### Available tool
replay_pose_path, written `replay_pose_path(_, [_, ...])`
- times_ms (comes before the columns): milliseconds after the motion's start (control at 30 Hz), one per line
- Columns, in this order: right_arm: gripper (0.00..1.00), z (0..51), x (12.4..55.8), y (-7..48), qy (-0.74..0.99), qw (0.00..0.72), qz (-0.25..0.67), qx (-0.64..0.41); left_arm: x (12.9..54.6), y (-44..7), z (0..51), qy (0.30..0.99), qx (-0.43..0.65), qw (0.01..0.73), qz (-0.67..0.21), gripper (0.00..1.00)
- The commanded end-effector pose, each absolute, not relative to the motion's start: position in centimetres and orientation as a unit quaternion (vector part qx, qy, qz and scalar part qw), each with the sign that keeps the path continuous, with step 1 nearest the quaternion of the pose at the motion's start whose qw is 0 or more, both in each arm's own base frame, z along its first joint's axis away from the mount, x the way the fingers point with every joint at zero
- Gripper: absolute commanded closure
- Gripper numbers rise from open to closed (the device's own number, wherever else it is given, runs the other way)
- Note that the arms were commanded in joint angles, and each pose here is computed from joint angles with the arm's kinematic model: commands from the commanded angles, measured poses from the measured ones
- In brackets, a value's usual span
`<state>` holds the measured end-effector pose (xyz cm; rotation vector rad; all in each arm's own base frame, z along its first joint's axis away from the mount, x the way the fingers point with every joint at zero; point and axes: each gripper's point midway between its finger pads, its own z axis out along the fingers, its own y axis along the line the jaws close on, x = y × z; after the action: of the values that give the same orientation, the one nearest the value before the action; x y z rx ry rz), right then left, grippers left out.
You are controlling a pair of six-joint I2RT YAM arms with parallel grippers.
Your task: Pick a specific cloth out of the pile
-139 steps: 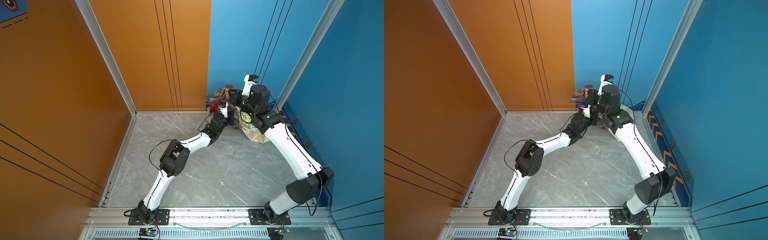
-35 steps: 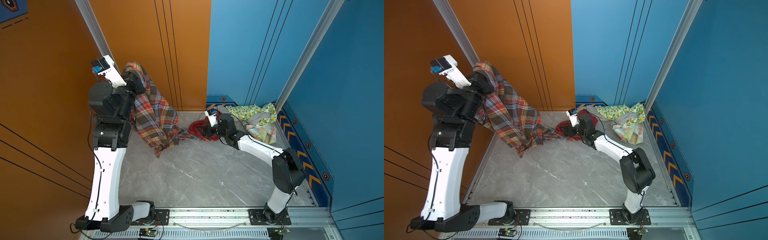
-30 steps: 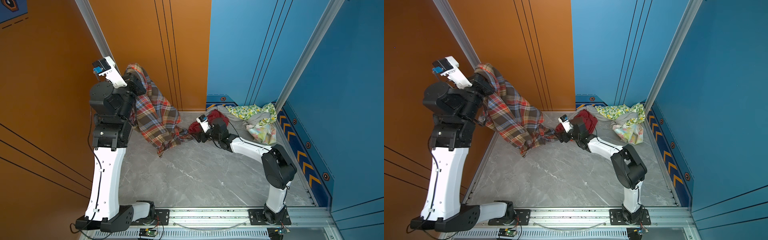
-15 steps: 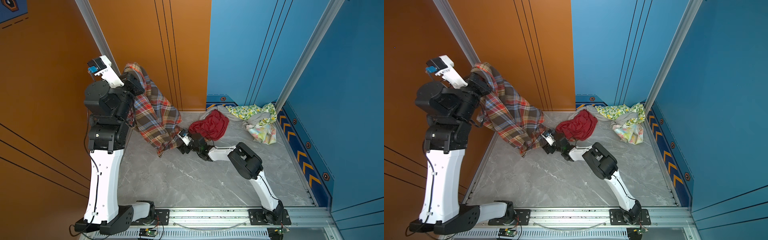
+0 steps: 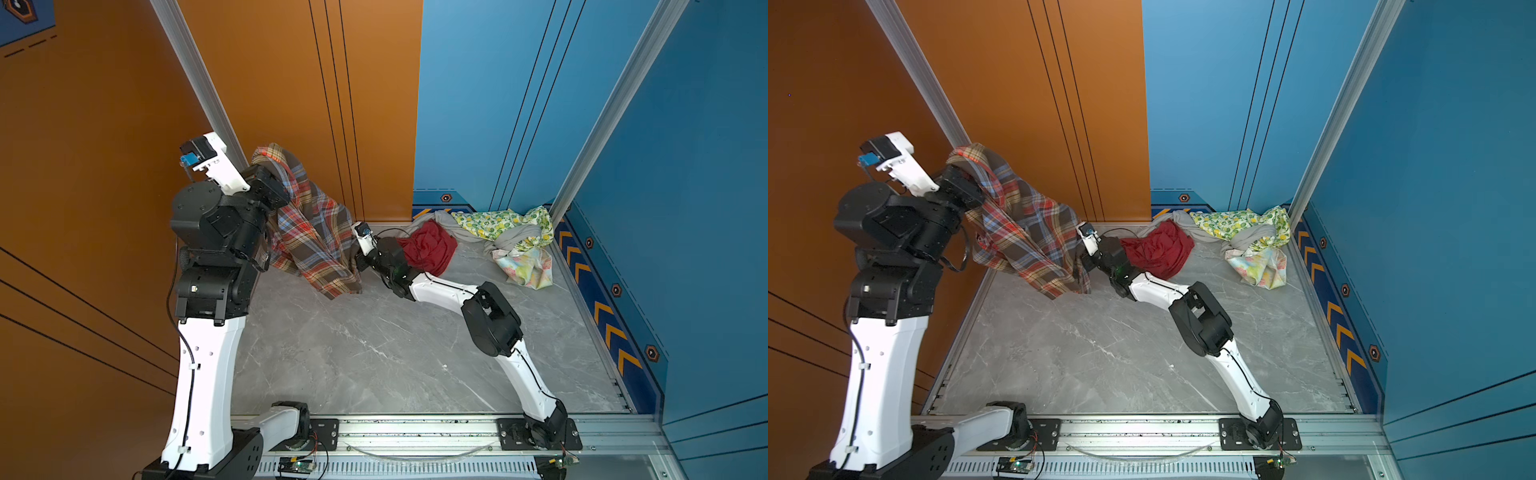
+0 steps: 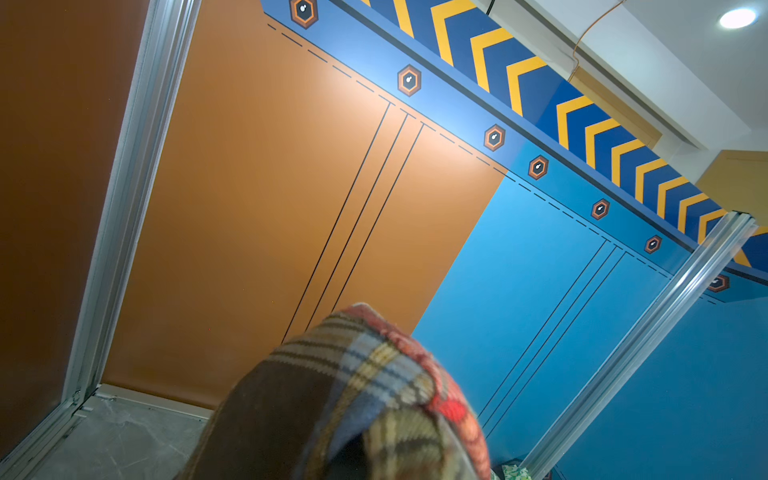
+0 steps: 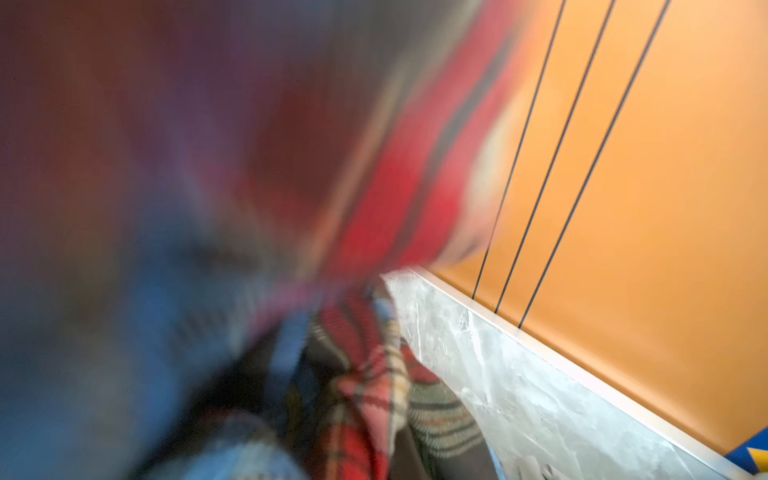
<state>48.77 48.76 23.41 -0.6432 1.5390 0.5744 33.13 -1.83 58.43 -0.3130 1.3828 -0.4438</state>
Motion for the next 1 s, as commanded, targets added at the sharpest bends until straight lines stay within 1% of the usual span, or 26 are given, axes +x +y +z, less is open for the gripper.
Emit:
replay_pose_path(0, [1.0, 31.4, 47.9, 47.6, 0.659, 0.645, 0.299, -0.245, 33.2, -1.0, 58.1, 0.622, -0.147, 0.749, -0.178, 1.0])
replay_pose_path(167, [1.0, 36.7, 47.2, 47.2, 0.654, 0.639, 0.332, -0.233, 34.3, -0.5, 55.6, 0.643, -0.152, 0.735, -0.152, 1.0])
replay_pose_path(367, [1.0, 43.6, 47.5, 45.4, 0.621, 0.663, 0.373, -0.192, 35.6, -0.4, 52.3, 0.671, -0.152, 0.713, -0.134, 1.0])
replay_pose_path(533, [1.0, 48.9, 46.4, 46.2, 0.577, 0.664, 0.443, -0.174, 36.1, 0.1, 50.4, 0.685, -0.154, 0.703, -0.113, 1.0])
replay_pose_path(633, [1.0, 49.3, 45.3, 47.9, 0.567, 0.651, 0.478, -0.164, 35.6, 0.9, 49.4, 0.691, -0.161, 0.699, -0.087, 1.0])
replay_pose_path(800, [1.0, 46.6, 43.6, 51.8, 0.569, 0.615, 0.52, -0.166, 34.4, 2.8, 47.7, 0.7, -0.182, 0.689, -0.054, 1.0])
replay_pose_path(967, [1.0, 45.8, 40.3, 55.3, 0.555, 0.589, 0.559, -0.179, 32.5, 5.0, 46.9, 0.699, -0.211, 0.683, -0.025, 1.0])
